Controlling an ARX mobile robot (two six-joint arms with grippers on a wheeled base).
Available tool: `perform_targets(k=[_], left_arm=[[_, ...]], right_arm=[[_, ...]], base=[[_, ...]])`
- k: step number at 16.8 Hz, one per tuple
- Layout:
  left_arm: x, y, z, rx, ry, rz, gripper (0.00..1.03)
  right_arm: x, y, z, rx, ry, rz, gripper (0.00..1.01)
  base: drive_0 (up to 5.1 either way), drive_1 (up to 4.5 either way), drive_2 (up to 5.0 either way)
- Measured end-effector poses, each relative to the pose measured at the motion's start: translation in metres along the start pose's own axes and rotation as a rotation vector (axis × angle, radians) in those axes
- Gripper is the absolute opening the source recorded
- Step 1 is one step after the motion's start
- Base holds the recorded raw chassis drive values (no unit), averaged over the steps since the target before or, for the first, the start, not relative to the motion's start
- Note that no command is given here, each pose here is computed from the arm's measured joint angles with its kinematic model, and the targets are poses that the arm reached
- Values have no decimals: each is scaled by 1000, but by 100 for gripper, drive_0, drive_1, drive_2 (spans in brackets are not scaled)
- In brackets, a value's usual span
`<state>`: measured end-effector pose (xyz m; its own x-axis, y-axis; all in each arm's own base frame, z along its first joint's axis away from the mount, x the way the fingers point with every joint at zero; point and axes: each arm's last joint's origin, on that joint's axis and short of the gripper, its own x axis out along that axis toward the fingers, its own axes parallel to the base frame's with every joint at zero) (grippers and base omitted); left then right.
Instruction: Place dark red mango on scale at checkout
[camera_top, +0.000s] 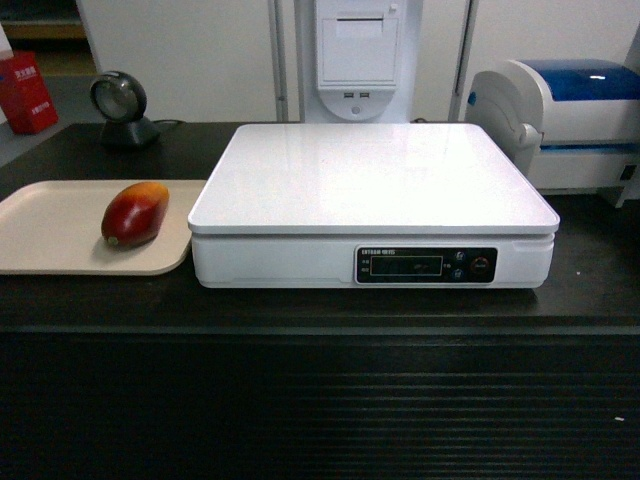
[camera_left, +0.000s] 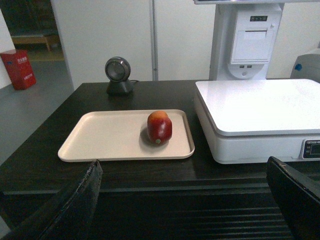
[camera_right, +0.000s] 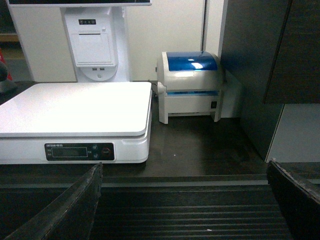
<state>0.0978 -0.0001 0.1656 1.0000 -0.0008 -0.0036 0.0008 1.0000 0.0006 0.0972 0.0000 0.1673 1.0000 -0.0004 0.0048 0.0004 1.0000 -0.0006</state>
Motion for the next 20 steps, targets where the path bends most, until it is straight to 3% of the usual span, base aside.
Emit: perform_targets(k=[4, 5, 6, 7, 8, 9, 11, 13, 16, 17, 20], left_arm=[[0, 0, 0, 0, 0, 0, 98], [-1, 0, -2, -18, 70, 44, 98], [1, -3, -1, -32, 201, 120, 98], [6, -4, 8, -20, 252, 185, 98], [11, -1, 19, -30, 225, 236, 98], [14, 1, 26, -39, 199, 240, 98], [29, 6, 39, -52, 144, 188, 98], [56, 21, 43, -23, 156, 151, 98], [120, 37, 60, -10, 144, 24, 98], [151, 40, 59, -10, 184, -30, 98], [233, 37, 28, 3, 375, -95, 98]], right_arm=[[0, 0, 0, 0, 0, 0, 98], [0, 0, 0, 0, 0, 0, 98], [0, 0, 0, 0, 0, -1, 98], [0, 0, 0, 0, -1, 1, 98], [0, 0, 0, 0, 0, -1, 98], [0, 0, 0, 0, 1, 0, 98], [0, 0, 0, 0, 0, 0, 98], [0, 0, 0, 0, 0, 0, 98], [0, 0, 0, 0, 0, 0, 98], [0, 0, 0, 0, 0, 0, 98], [0, 0, 0, 0, 0, 0, 98]], base=[[0, 0, 0], [0, 0, 0], [0, 0, 0], [0, 0, 0], [0, 0, 0], [0, 0, 0], [0, 0, 0], [0, 0, 0], [0, 0, 0], [0, 0, 0], [0, 0, 0]])
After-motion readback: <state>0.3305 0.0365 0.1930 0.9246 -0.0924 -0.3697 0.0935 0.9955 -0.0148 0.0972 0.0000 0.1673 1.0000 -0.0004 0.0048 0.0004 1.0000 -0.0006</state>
